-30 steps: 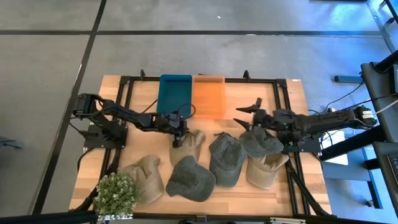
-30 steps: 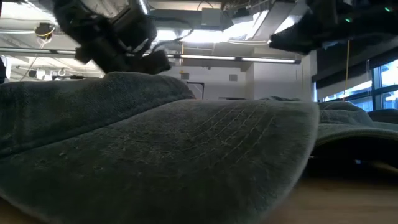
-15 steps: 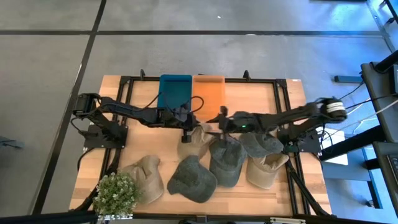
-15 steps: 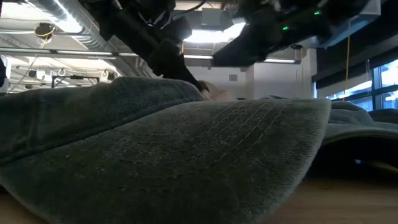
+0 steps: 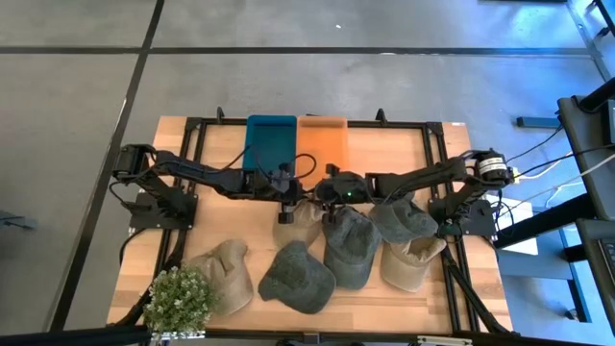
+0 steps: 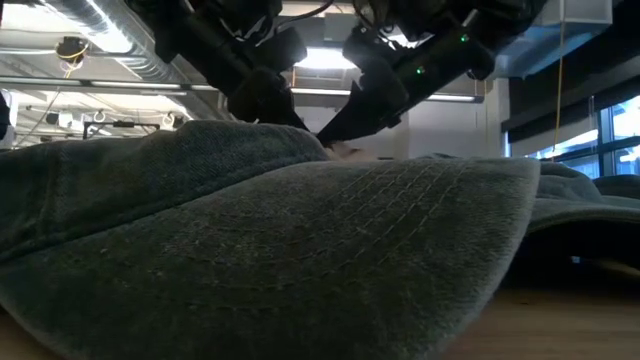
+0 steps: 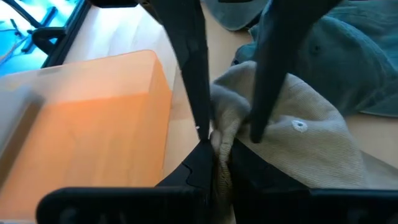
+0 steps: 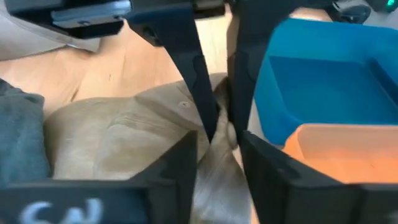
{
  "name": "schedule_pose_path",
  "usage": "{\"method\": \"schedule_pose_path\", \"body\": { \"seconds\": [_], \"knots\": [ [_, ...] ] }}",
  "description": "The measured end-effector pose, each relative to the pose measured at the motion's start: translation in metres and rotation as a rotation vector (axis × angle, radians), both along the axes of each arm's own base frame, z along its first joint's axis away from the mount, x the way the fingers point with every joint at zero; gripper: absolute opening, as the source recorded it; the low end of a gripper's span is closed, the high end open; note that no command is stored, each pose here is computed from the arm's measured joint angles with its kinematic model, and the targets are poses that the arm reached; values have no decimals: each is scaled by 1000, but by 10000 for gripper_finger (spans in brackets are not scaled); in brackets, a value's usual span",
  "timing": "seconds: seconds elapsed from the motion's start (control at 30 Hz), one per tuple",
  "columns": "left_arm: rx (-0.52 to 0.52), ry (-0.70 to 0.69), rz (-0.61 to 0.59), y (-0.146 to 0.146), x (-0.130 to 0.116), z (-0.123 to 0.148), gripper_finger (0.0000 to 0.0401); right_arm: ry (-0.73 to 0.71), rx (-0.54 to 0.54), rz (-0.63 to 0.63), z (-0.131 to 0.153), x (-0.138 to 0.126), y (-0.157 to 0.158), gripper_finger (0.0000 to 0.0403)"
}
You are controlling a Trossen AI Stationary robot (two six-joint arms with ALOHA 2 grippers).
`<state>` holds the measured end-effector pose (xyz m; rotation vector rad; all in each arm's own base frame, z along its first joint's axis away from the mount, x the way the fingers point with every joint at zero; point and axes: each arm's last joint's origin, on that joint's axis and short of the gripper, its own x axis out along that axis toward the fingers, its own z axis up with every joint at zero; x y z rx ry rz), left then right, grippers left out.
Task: Pick & Place hat
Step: Put the middle brown cap into the orange bin
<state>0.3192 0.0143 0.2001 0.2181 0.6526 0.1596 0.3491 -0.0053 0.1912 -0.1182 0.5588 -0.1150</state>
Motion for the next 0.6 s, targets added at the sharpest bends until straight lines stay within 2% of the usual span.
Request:
{"method": "schedule_pose_path", "body": {
  "seconds": [0.13, 0.2, 0.6],
  "knots": [
    [8, 0, 10, 0, 0, 0, 28, 7, -5, -8, 0, -1, -1, 33],
    [8, 1, 11, 0, 0, 0, 28, 17, -6, -10, -1, -1, -2, 12],
    [9, -34, 23, 1, 2, 3, 66, 40, 0, -18, -4, -3, -6, 10]
  ]
}}
